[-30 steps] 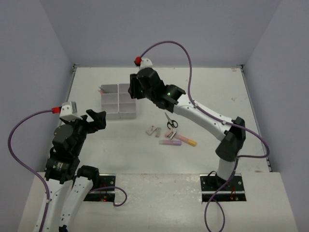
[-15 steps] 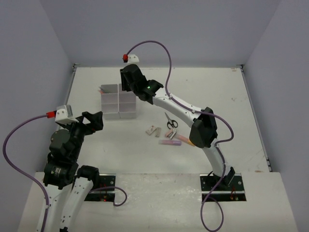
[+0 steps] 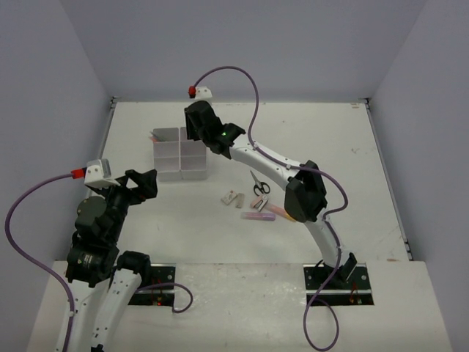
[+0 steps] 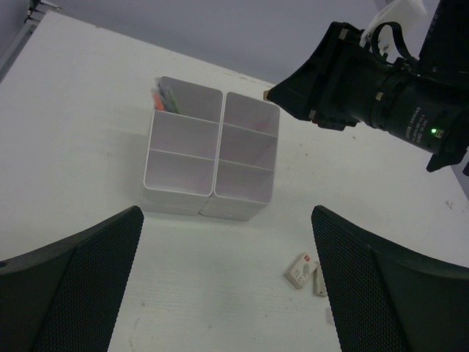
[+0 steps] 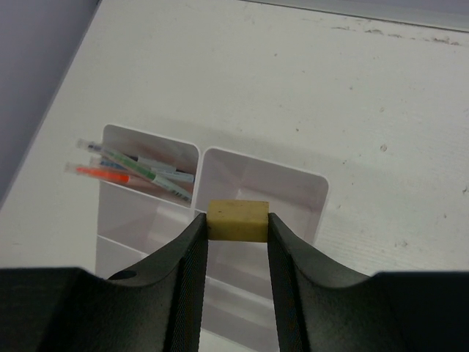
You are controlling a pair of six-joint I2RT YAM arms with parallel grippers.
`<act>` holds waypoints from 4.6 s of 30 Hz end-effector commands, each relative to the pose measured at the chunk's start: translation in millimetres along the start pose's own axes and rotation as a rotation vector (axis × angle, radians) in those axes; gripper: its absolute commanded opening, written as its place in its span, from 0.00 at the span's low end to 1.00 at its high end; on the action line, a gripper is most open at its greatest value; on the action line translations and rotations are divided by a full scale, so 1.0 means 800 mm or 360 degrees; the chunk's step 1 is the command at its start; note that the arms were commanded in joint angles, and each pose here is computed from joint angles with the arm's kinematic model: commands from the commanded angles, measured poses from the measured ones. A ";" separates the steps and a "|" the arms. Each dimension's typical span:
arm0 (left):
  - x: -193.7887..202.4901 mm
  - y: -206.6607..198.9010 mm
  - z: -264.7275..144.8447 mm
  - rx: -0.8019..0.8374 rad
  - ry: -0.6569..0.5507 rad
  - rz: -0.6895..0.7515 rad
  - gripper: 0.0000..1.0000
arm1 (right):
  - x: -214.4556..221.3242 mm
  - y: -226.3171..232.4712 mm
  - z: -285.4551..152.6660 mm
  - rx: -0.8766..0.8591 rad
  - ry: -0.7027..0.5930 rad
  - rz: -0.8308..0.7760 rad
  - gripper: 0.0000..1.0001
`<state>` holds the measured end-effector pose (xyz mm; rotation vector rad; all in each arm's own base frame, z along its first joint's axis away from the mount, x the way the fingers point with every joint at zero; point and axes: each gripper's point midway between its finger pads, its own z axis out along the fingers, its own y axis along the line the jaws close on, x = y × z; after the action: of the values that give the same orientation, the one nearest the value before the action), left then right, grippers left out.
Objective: Sort the stationery into containers
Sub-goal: Place the stationery in the storage box, then place the pen in the storage box, then place the stationery in the storage box.
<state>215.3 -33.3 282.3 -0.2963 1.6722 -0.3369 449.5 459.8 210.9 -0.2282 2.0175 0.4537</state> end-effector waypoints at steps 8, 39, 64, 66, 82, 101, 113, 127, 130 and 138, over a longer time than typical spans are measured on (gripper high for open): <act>-0.010 -0.006 0.000 0.0033 -0.0031 0.0009 1.00 | 0.019 -0.021 0.041 0.0047 0.0019 0.0070 0.32; -0.012 -0.001 -0.001 -0.0005 -0.0036 0.0003 1.00 | 0.210 -0.154 -0.204 -0.0280 0.0879 -0.1037 0.96; -0.011 -0.005 -0.003 0.0030 -0.0043 0.0010 1.00 | 0.302 -0.147 -0.149 -0.0636 0.1360 -0.1239 0.78; -0.011 -0.005 -0.003 0.0032 -0.0042 0.0010 1.00 | 0.310 -0.149 -0.148 -0.0634 0.1394 -0.1236 0.76; -0.011 -0.007 -0.003 0.0045 -0.0042 0.0012 1.00 | 0.201 -0.137 -0.195 -0.0459 0.1026 -0.1160 0.26; -0.013 0.001 -0.002 -0.0011 -0.0057 0.0002 1.00 | -0.081 0.012 -0.089 -0.0214 -0.0104 0.0184 0.25; -0.004 0.003 0.007 -0.0031 0.0007 0.0013 1.00 | -0.073 0.004 -0.009 0.0180 -0.0342 0.0211 0.25; -0.003 0.000 0.008 -0.0011 0.0014 0.0015 1.00 | -0.011 -0.011 0.029 0.0229 -0.0222 0.0094 0.32; -0.002 0.000 0.009 -0.0010 0.0022 0.0017 1.00 | -0.002 -0.013 0.031 0.0216 -0.0202 0.0088 0.33; -0.003 0.000 0.009 -0.0013 0.0016 0.0018 1.00 | 0.015 -0.012 0.039 0.0193 -0.0151 0.0043 0.37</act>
<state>221.3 -33.5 275.3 -0.3017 1.7064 -0.3261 467.2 460.5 181.0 -0.1048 1.9796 0.3347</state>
